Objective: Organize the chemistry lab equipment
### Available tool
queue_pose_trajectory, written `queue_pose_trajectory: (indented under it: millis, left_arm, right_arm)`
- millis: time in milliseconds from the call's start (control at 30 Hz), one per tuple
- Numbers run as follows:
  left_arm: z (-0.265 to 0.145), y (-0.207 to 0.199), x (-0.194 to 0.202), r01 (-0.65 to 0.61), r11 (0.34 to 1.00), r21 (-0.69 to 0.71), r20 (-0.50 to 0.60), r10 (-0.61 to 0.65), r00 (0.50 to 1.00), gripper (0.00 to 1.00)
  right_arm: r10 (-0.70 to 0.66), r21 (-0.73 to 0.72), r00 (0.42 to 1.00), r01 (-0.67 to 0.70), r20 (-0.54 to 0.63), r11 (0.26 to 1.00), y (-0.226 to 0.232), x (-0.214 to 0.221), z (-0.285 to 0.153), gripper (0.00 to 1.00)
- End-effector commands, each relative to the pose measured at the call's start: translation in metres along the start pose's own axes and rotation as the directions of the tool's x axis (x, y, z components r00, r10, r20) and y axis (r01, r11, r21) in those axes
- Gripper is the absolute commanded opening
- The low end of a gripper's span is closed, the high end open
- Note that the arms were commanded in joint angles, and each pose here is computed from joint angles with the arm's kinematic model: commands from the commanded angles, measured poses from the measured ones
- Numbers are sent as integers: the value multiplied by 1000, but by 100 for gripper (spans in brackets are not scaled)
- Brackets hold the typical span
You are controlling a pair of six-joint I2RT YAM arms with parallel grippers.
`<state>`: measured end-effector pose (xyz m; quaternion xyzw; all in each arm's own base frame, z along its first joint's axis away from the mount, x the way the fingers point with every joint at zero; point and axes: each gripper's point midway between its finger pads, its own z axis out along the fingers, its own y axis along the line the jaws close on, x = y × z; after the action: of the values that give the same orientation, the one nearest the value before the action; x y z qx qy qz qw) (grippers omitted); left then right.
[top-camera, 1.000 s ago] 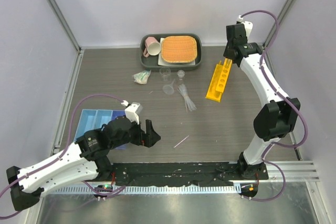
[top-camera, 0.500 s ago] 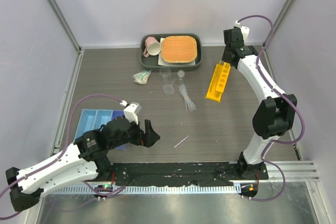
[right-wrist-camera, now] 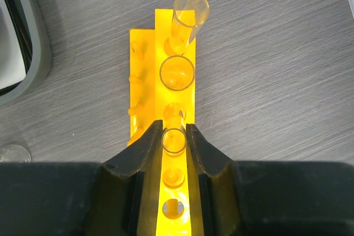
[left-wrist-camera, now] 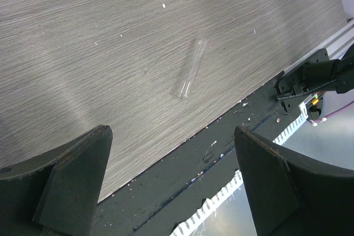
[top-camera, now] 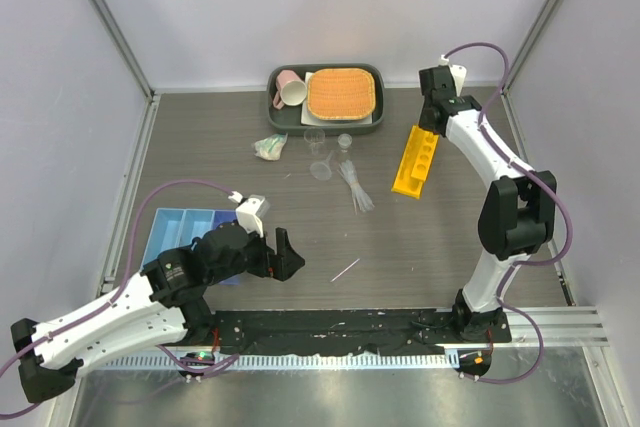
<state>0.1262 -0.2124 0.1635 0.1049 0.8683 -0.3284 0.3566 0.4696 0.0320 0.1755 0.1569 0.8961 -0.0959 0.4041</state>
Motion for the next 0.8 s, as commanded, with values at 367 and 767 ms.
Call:
queue_pose_trajectory:
  millis: [367, 767]
  left_arm:
    - [2, 0, -4, -7, 1000, -10, 7, 7, 1000, 97]
    - [1, 0, -5, -9, 1000, -15, 6, 10, 1000, 97]
  right_arm:
    - [33, -8, 999, -32, 20, 999, 3, 5, 12, 4]
    - [45, -14, 999, -44, 10, 999, 2, 14, 17, 4]
